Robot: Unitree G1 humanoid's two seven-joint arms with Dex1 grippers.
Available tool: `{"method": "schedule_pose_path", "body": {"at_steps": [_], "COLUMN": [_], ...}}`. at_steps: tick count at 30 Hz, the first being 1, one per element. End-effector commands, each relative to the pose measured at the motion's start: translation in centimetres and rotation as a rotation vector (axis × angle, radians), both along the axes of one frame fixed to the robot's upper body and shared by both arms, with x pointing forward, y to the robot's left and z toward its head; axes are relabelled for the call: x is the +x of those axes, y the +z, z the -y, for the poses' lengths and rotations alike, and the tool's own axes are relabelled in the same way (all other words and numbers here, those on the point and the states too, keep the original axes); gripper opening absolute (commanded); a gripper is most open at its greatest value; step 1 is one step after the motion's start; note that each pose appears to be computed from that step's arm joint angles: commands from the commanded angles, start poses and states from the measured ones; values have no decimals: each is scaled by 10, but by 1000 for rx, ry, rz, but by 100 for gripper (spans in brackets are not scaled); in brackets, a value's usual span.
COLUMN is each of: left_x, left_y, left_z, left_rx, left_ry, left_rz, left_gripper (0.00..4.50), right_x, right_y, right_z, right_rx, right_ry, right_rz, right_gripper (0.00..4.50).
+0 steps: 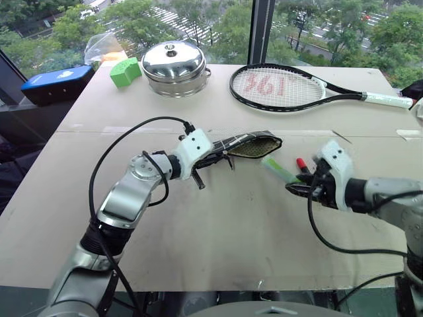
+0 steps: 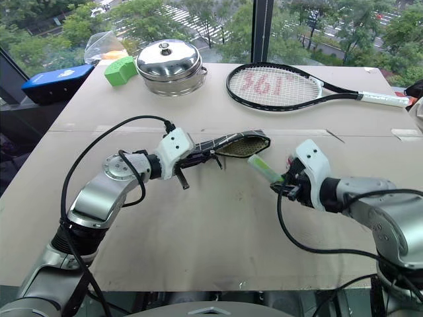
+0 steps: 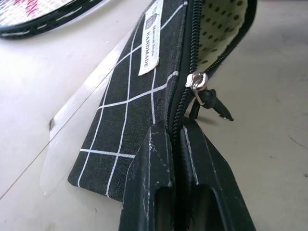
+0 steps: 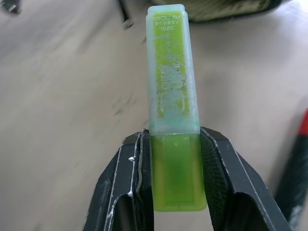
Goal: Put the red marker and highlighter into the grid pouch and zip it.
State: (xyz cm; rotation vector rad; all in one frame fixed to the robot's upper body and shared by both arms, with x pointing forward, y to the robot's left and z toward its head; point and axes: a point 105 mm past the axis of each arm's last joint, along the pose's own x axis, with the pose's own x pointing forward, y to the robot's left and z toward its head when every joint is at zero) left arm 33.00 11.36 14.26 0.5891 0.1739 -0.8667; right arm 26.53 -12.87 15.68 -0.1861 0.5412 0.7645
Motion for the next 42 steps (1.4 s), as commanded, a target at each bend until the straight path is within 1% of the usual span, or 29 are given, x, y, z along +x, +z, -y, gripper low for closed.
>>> {"method": "schedule_pose_path", "body": {"at_steps": [1,8,10,11,12,13,15,16,18,19,21,22,25,26,28,30,31,32,34,36,39,42], "left_x": [-9,-25,-28,-29,-29,-29,-27,-25,-21,-19,-16,-16,-9,-7,-4,0,2,3,5,5,1,3], "left_y": [13,11,8,7,6,6,5,5,6,6,7,7,9,10,12,15,15,16,17,19,33,43], "left_z": [17,38,42,42,42,42,38,32,24,21,16,15,5,3,1,-2,-3,-4,-3,2,19,31], "left_rx": [18,43,33,26,21,18,11,-2,-20,-39,-56,-58,-49,-48,-47,-45,-41,-36,-30,-18,-17,8], "left_ry": [-91,-192,-201,-198,-192,-187,-166,-138,-95,-67,-30,-20,25,32,43,58,63,67,55,15,-77,-98], "left_rz": [87,121,111,103,97,94,82,64,42,26,6,1,4,5,11,21,25,28,37,62,149,217], "left_gripper": [0,0,0,0,0,0,0,0,0,0,0,0,0,0,0,0,0,0,0,0,0,0], "right_x": [14,55,72,76,80,81,89,89,81,72,54,47,13,7,3,3,4,5,-1,-2,3,13], "right_y": [1,-2,1,1,1,0,1,6,17,25,36,39,44,44,36,22,15,11,12,15,15,15], "right_z": [-8,-38,-57,-66,-71,-73,-70,-65,-59,-56,-49,-47,-22,-17,-1,19,29,34,17,-1,-22,-41], "right_rx": [-38,-176,-256,-283,-305,-313,-347,-344,-294,-218,-114,-92,30,45,43,44,21,2,97,141,142,92], "right_ry": [-15,49,119,164,193,208,197,191,203,207,236,246,216,201,79,-124,-217,-273,-220,-165,-106,-32], "right_rz": [-4,31,146,184,212,223,267,288,303,278,246,240,203,203,192,180,181,198,209,230,235,258], "right_gripper": [74,74,74,154,174,209,286,339,420,420,420,420,420,420,420,420,420,420,420,420,420,420]}}
